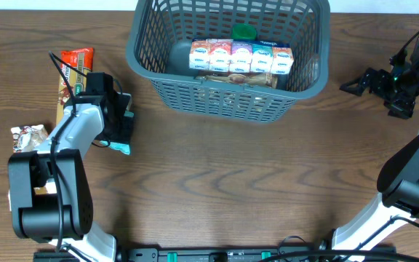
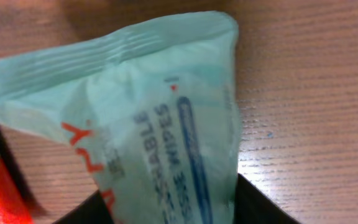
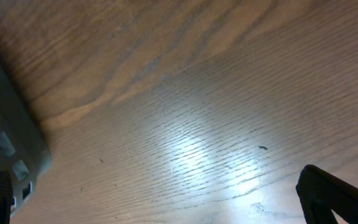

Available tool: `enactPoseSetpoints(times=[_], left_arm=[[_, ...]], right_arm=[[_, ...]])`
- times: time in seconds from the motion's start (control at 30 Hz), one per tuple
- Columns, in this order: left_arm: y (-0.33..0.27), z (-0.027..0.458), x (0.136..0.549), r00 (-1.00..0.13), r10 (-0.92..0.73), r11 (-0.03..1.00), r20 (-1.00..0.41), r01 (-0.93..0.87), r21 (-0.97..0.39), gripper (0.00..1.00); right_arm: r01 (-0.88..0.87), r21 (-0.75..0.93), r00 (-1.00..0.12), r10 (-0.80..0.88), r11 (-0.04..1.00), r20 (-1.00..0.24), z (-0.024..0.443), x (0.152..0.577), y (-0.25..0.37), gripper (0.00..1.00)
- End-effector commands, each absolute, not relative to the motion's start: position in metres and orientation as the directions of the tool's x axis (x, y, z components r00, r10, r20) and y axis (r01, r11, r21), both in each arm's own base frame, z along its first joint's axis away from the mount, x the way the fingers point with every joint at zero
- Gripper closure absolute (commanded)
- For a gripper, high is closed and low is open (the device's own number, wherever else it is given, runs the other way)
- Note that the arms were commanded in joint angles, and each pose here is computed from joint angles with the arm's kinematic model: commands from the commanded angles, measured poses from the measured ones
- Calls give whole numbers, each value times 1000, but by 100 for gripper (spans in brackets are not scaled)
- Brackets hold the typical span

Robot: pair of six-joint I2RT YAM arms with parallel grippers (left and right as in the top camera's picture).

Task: Pack container
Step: 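Close the left gripper on the mint-green wipes packet, then lift the wipes packet and carry it over the basket with the left gripper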

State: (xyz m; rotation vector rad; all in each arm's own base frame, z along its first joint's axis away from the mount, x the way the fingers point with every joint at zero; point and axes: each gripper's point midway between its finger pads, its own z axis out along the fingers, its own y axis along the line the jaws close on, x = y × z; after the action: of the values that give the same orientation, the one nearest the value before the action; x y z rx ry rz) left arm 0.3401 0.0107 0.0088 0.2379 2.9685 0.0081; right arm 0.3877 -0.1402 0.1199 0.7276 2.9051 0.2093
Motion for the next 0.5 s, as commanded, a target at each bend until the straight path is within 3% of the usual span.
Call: enactPoseSetpoints(times=[0.0, 0.07, 0.13, 0.17, 0.47], left_arm=[[11, -3, 334, -979, 162, 987, -125, 162, 9, 62], [11, -3, 333, -979, 162, 987, -124, 162, 9, 72], [11, -3, 333, -979, 161, 987, -123, 161, 8, 91], [11, -3, 332, -981, 157, 988, -118, 157, 7, 94], [13, 37, 333, -990, -15, 1000, -142, -14, -11, 94]], right_arm=[[435, 166, -886, 453, 885, -94, 117, 388, -136, 1], [435, 166, -886, 453, 885, -94, 117, 388, -136, 1], [435, 166, -886, 453, 885, -94, 117, 388, -136, 1], [435, 166, -886, 453, 885, -94, 117, 388, -136, 1], [428, 166, -889, 447, 888, -96, 117, 388, -136, 1]])
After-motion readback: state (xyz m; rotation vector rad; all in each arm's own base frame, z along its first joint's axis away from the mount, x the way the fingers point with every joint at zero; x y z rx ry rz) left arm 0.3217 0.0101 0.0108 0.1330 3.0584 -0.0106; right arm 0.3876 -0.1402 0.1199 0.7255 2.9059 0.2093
